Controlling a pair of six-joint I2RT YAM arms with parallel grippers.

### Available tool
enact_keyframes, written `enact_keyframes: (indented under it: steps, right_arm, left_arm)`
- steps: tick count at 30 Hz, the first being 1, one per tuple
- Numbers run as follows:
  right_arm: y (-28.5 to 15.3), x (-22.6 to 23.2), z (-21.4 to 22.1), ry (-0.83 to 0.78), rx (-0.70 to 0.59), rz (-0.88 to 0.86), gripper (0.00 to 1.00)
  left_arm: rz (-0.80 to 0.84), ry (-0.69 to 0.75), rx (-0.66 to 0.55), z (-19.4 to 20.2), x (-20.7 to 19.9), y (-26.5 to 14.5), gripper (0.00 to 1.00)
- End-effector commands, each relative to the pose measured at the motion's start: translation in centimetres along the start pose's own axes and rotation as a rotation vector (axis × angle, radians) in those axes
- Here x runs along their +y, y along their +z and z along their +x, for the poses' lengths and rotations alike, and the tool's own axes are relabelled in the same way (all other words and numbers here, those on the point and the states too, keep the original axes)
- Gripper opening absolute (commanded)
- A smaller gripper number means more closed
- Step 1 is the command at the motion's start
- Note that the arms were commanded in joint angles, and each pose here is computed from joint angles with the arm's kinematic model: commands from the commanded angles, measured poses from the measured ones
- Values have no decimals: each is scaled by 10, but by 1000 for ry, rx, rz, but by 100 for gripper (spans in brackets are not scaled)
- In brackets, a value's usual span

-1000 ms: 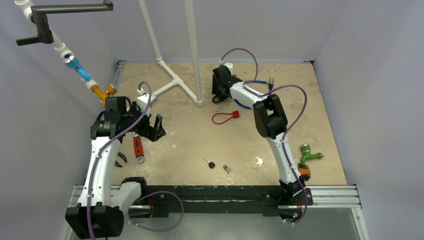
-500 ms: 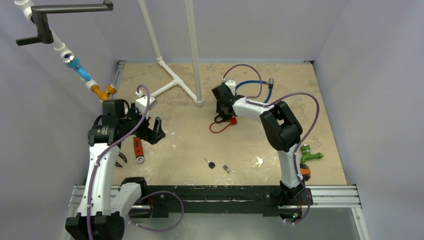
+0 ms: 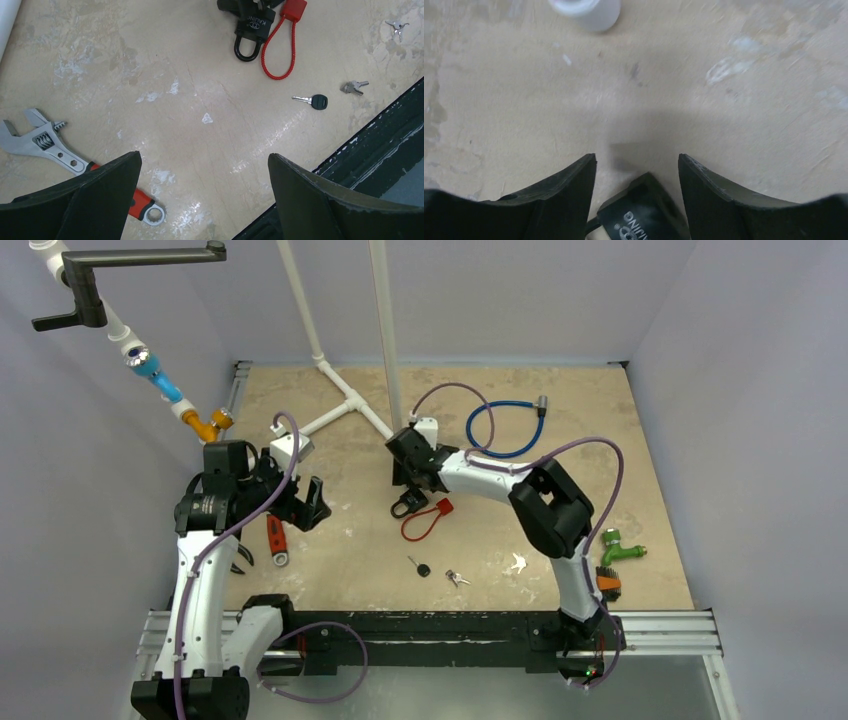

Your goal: Unlock with the key

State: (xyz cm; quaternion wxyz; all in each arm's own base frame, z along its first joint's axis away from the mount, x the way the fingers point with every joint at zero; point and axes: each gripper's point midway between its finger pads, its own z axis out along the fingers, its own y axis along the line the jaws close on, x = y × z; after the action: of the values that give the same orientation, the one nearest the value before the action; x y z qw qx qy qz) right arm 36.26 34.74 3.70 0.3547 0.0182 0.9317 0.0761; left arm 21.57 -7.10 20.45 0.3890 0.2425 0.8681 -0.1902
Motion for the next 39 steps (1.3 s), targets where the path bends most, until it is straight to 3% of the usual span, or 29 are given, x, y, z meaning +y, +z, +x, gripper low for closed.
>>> enact_keyframes:
  steps: [1, 7, 15, 25, 39]
  right_arm:
    - [-22, -39, -106, 99, -152, 26, 62]
    - [-12, -127, -165, 129, -219, 158, 67]
    - [32, -206, -158, 193, -134, 283, 61]
    - [51, -210, -126, 149, -33, 265, 57]
    - [28, -191, -55, 183, 46, 176, 46]
  left_arm:
    - [8, 37, -25, -9, -3, -6, 100]
    - [21, 33, -22, -9, -7, -8, 100]
    - [33, 34, -3, -7, -8, -9, 100]
    - [41, 28, 5, -9, -7, -7, 100]
    - [44, 28, 15, -8, -9, -9, 100]
